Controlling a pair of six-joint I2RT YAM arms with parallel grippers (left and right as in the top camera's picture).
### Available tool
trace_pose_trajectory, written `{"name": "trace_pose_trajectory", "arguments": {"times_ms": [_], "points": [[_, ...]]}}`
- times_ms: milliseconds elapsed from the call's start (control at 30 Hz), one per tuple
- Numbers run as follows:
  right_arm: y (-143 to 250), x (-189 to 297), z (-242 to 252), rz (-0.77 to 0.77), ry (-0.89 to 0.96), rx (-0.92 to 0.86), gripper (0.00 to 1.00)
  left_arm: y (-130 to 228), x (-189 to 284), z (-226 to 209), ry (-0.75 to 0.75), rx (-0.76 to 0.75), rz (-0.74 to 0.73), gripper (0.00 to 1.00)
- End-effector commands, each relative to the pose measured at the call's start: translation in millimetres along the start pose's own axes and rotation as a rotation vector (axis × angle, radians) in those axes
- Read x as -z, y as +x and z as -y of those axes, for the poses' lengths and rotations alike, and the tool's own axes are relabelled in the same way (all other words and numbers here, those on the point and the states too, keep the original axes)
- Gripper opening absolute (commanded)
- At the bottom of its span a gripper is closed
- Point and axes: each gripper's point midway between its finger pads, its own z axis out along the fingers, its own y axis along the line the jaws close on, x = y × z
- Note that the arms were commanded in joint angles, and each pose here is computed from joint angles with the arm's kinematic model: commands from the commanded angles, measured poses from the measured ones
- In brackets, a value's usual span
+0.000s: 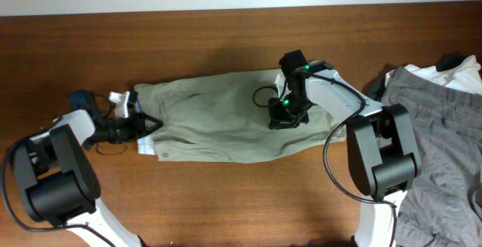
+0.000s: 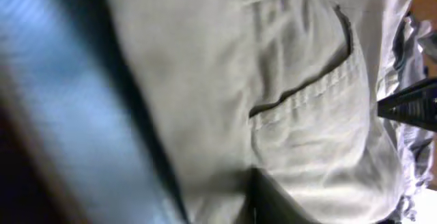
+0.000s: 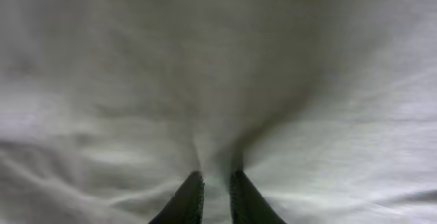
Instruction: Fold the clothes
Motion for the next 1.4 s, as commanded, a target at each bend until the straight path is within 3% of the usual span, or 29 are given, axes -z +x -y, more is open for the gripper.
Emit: {"name": "trace_pose_trajectory", "arguments": {"times_ms": [0, 167, 233, 300, 400, 533, 633, 800, 933, 1033, 1067, 1133, 1233, 1333, 1367], "points": [[4, 0, 1, -0.016, -0.003, -0.019, 0.16, 34, -14, -29, -0.115, 0.076, -0.114, 0.00], [8, 44, 22, 0.023, 0.009, -0.095, 0.15, -25, 55, -3, -0.088, 0.145, -0.074, 0.01], [7, 70, 32, 0.075, 0.012, -0.123, 0.15, -59, 102, 16, -0.138, 0.103, -0.048, 0.00], [5, 101, 42, 0.146, 0.000, -0.154, 0.15, -99, 157, 40, -0.291, 0.011, 0.002, 0.00], [4, 118, 51, 0.189, -0.005, -0.180, 0.15, -117, 173, 80, -0.304, -0.069, 0.025, 0.01], [8, 119, 54, 0.176, -0.003, -0.195, 0.15, -102, 116, 128, -0.267, -0.139, -0.108, 0.00], [9, 119, 54, 0.173, -0.002, -0.188, 0.15, -88, 64, 139, -0.375, -0.138, -0.189, 0.00], [9, 119, 54, 0.172, 0.000, -0.171, 0.16, -62, -21, 162, -0.368, -0.069, -0.205, 0.01], [9, 119, 54, 0.173, 0.000, -0.170, 0.15, -37, -56, 172, -0.367, -0.019, -0.236, 0.01], [9, 118, 55, 0.172, 0.001, -0.171, 0.15, -34, -68, 187, -0.358, 0.008, -0.218, 0.06], [9, 118, 55, 0.172, 0.001, -0.171, 0.16, -33, -71, 192, -0.351, 0.043, -0.213, 0.22], [9, 118, 56, 0.173, 0.006, -0.171, 0.16, -30, -80, 216, -0.229, 0.055, -0.232, 0.41], [8, 119, 62, 0.177, 0.043, -0.174, 0.16, -35, -77, 252, -0.050, 0.053, -0.248, 0.50], [6, 119, 61, 0.186, 0.043, -0.155, 0.21, -59, -59, 268, -0.024, -0.049, -0.178, 0.50], [2, 119, 45, 0.196, -0.025, -0.020, 0.26, -71, -46, 263, -0.088, -0.102, -0.130, 0.50]]}}
